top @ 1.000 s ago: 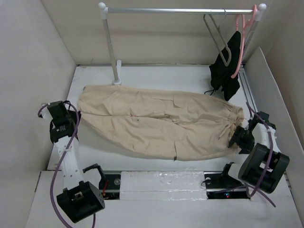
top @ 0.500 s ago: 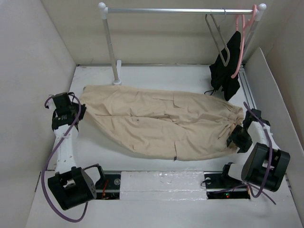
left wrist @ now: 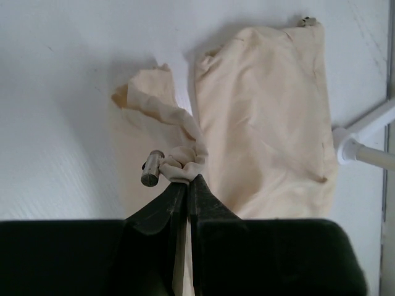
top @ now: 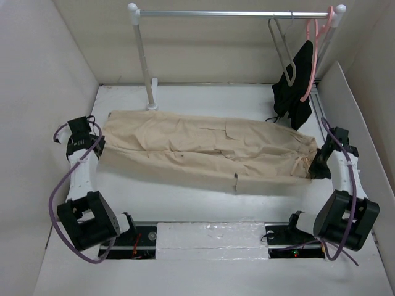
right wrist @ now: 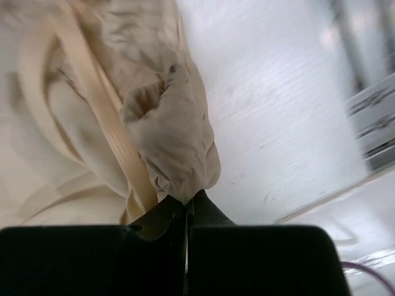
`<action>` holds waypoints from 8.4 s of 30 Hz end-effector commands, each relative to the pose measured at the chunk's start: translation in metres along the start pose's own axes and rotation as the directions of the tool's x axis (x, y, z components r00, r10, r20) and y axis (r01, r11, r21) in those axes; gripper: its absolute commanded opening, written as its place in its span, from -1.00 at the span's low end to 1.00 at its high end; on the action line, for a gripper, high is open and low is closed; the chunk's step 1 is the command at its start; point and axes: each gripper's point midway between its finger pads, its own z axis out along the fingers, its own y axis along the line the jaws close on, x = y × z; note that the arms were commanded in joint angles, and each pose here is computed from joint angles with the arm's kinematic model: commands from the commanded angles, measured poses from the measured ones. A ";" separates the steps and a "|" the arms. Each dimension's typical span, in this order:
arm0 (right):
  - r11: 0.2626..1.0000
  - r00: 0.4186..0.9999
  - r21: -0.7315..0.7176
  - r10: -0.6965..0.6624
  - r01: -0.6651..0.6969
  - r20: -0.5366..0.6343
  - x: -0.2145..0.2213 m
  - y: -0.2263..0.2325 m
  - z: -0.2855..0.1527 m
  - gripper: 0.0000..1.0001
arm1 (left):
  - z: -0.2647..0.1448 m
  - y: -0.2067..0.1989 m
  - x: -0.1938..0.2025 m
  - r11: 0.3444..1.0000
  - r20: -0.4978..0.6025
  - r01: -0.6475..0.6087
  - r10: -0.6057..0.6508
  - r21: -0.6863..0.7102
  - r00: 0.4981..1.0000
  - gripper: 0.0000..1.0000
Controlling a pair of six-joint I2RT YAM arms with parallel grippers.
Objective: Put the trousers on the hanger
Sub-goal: Fold the trousers at the center of the board.
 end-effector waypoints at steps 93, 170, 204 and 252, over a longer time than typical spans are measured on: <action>0.870 0.927 -0.488 0.235 -0.066 0.293 -0.135 0.067 0.045 0.93 | 0.105 0.018 0.088 0.982 -0.334 -0.152 0.108 -0.108 0.936 0.45; 0.911 0.818 -0.373 0.079 0.173 0.570 -0.159 0.010 -0.125 -1.00 | -0.081 -0.082 0.164 0.787 -0.155 -0.485 0.572 0.382 0.806 0.05; 0.112 0.620 -0.621 -0.320 0.776 0.716 0.164 0.487 -0.314 -1.00 | -0.197 -0.245 -0.004 0.687 0.232 -0.468 0.413 0.556 0.881 0.09; -0.028 0.328 -0.482 -0.698 0.876 0.637 0.168 0.310 -0.097 -0.24 | -0.145 -0.143 0.360 0.385 -0.239 -0.530 0.915 0.755 0.324 0.04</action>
